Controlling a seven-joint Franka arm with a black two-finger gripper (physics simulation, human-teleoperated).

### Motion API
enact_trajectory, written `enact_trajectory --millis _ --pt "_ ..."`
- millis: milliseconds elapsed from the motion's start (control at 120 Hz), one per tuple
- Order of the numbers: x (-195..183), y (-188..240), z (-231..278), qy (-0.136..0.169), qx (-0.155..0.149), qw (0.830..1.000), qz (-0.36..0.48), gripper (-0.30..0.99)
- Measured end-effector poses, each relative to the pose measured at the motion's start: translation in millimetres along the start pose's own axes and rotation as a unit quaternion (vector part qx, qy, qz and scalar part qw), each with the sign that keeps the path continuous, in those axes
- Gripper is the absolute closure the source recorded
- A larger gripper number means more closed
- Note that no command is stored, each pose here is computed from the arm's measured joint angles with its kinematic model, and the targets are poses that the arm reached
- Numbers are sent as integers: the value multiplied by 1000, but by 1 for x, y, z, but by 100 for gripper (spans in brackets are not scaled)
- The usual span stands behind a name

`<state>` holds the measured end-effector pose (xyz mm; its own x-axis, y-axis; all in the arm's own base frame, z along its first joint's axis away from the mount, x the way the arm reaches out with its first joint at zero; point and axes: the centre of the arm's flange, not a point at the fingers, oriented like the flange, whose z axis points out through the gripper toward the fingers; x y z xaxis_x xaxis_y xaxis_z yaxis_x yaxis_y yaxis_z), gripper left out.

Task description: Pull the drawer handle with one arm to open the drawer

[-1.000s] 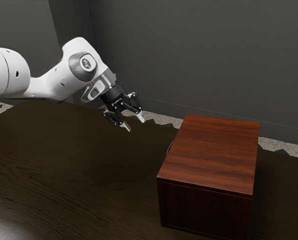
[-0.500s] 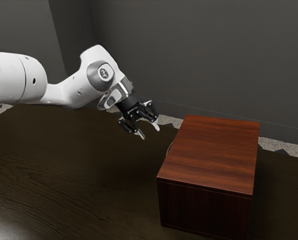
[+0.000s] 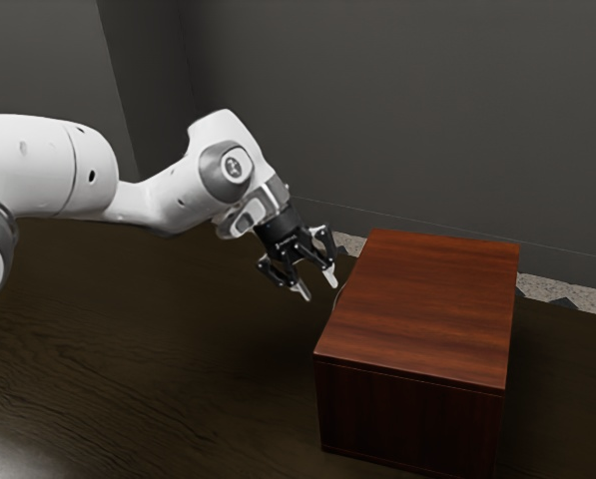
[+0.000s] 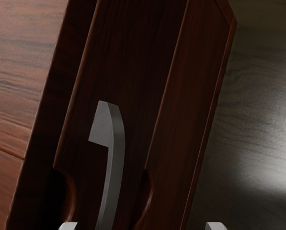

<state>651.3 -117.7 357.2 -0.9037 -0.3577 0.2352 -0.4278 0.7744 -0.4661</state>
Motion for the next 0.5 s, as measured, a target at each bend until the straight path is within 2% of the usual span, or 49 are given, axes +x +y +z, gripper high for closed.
enact_trajectory --millis 175,342,500 --pt "6 -10 11 3 -3 1000 9 46" --pt "-1 -2 22 5 -5 1000 1 51" --pt "-6 4 16 -3 -2 1000 -5 68"
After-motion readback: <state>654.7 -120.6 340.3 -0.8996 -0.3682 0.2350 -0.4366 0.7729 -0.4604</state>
